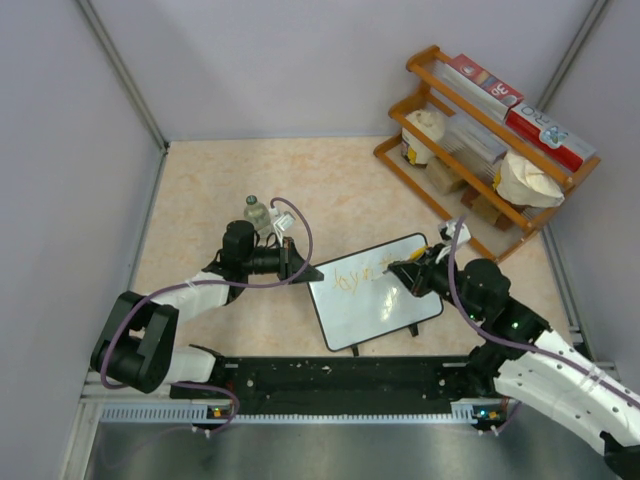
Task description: Write a sentence on the whiteboard
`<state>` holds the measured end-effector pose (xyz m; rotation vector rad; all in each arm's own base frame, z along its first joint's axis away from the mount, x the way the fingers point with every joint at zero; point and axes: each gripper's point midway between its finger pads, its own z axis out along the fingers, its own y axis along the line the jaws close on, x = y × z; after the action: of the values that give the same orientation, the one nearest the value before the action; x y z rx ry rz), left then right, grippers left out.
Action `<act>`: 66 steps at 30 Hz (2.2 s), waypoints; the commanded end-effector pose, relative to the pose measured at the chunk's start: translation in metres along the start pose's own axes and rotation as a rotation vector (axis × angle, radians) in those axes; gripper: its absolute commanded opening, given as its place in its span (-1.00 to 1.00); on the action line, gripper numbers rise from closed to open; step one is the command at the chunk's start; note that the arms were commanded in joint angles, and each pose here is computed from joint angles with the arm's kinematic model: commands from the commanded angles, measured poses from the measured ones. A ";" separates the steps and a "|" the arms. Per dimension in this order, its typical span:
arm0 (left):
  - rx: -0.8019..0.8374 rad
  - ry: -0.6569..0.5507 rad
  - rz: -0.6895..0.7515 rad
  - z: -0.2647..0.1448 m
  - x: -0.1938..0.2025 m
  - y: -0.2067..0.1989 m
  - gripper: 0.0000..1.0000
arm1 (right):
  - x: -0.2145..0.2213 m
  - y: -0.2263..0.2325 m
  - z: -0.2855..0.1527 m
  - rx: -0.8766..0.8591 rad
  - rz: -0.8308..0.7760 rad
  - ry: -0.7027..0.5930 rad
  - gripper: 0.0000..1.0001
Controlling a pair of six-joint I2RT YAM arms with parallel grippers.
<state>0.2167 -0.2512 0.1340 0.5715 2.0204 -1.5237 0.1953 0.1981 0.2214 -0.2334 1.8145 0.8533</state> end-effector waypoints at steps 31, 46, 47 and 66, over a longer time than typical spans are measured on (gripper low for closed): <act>-0.143 0.006 0.040 -0.002 0.018 0.036 -1.00 | -0.030 0.024 0.015 -0.016 -0.026 -0.119 -1.00; -0.142 0.003 0.043 -0.002 0.018 0.036 -1.00 | -0.019 0.029 0.014 -0.066 -0.080 -0.077 -1.00; -0.140 0.007 0.041 -0.002 0.019 0.036 -1.00 | -0.017 0.030 0.014 -0.072 -0.084 -0.072 -1.00; -0.139 0.002 0.042 -0.002 0.017 0.036 -1.00 | 0.001 0.071 0.030 -0.127 -0.181 -0.070 -1.00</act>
<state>0.2167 -0.2513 0.1342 0.5739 2.0135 -1.5233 0.1727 0.2621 0.2222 -0.4636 1.7265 0.8641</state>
